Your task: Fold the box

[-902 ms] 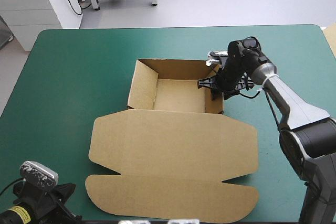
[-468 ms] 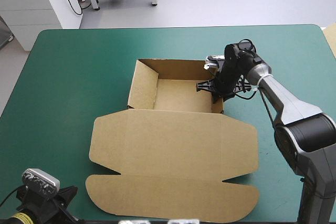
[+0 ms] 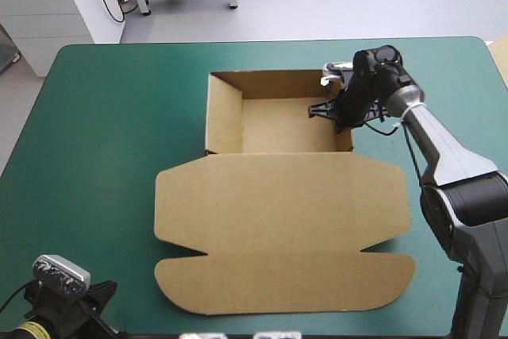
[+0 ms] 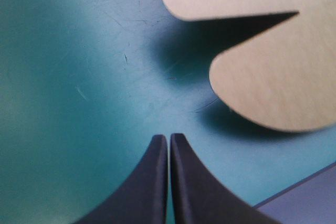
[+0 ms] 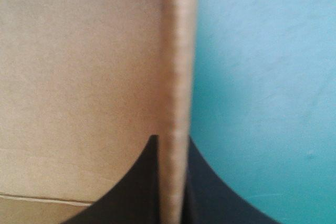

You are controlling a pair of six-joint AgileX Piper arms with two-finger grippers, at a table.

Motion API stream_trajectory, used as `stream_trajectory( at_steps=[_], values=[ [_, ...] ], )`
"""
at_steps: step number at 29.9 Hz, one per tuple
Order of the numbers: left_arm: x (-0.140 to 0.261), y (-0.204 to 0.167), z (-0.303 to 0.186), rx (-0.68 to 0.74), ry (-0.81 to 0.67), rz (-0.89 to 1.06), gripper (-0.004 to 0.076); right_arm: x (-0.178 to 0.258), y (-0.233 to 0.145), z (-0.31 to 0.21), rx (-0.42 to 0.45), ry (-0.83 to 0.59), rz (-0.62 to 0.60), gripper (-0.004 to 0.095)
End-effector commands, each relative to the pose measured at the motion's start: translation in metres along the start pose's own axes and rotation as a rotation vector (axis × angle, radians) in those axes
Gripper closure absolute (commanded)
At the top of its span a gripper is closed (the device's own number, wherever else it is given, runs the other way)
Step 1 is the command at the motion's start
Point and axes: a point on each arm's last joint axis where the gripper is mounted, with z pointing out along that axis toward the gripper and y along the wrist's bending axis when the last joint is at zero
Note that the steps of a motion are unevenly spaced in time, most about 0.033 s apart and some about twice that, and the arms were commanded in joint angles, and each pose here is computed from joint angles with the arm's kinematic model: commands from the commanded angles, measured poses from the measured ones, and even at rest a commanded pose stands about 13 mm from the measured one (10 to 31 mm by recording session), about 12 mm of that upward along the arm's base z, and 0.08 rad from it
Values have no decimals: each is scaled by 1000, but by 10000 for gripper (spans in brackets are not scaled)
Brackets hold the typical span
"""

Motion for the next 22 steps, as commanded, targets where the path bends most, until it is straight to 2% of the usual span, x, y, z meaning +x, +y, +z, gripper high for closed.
stream_trajectory(
  at_steps=[1,7,17,22],
  values=[
    [-11,1,-4,-6,-70,-7,731,-12,-33,-61,31,-162,57,928],
    [-11,1,-4,-6,-70,-7,731,-11,-117,-84,124,-211,194,927],
    [-11,1,-4,-6,-70,-6,731,30,-262,-110,267,-217,477,927],
    [-11,1,-4,-6,-70,-8,731,49,-298,-119,304,-219,563,927]
  ],
)
